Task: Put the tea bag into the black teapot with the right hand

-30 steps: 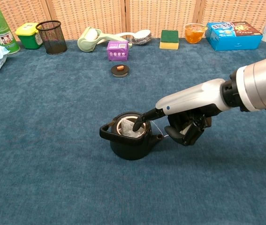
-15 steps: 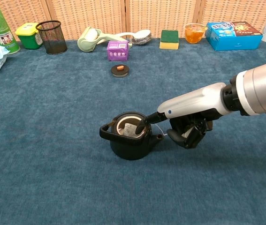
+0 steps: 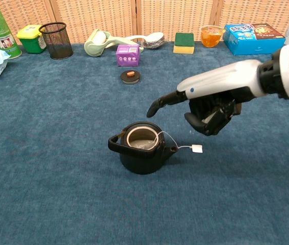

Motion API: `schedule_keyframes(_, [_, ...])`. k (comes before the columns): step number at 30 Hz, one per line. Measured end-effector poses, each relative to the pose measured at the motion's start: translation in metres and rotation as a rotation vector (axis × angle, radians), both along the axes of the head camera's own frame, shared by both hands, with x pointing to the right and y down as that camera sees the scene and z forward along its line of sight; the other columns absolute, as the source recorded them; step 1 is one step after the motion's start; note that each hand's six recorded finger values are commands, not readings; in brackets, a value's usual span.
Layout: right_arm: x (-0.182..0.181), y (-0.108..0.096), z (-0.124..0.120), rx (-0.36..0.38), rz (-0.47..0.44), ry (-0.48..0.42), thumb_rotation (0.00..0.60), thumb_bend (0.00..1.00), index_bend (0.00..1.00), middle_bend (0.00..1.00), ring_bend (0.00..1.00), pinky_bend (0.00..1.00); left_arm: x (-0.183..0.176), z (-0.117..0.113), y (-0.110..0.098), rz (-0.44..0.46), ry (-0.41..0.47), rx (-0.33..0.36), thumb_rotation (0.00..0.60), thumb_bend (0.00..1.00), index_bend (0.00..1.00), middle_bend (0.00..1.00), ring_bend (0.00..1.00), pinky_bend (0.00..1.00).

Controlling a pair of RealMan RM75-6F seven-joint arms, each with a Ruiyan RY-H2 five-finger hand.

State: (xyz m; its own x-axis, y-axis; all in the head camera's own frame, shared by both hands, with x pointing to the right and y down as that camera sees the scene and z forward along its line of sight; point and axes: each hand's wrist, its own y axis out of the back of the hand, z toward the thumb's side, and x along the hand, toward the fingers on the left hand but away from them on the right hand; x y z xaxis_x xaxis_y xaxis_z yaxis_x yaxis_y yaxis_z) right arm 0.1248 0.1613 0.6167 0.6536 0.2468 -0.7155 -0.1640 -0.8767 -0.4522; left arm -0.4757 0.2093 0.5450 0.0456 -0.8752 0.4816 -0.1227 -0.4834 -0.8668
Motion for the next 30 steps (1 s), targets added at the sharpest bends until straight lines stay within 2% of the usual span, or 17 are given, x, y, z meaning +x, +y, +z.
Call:
schedule_keyframes(10, [0.045,-0.025,-0.011,0.069,0.173,-0.026,0.600,0.90,0.06,1.00,1.00,1.00,0.005,0.008,0.004,-0.006,0.005,-0.011,0.600,0.45,0.16,0.19,0.08,0.14])
schedule_keyframes(13, [0.066,-0.034,-0.013,0.121,0.234,-0.024,0.600,0.86,0.06,1.00,1.00,0.99,0.004,0.011,0.006,-0.014,0.002,-0.015,0.600,0.45,0.16,0.19,0.08,0.14])
schedule_keyframes(16, [0.086,-0.041,-0.016,0.180,0.291,-0.023,0.600,0.83,0.06,0.99,1.00,0.94,0.003,0.015,0.009,-0.026,0.000,-0.019,0.600,0.45,0.16,0.19,0.08,0.14])
schedule_keyframes(21, [0.120,-0.049,-0.019,0.300,0.373,-0.008,0.600,0.77,0.06,0.91,1.00,0.87,-0.001,0.018,0.011,-0.044,-0.003,-0.013,0.600,0.45,0.16,0.19,0.08,0.14])
schedule_keyframes(30, [0.165,-0.047,-0.019,0.500,0.477,0.052,0.600,0.68,0.17,0.81,0.88,0.75,-0.010,0.020,0.014,-0.074,-0.032,0.023,0.600,0.45,0.16,0.19,0.08,0.14])
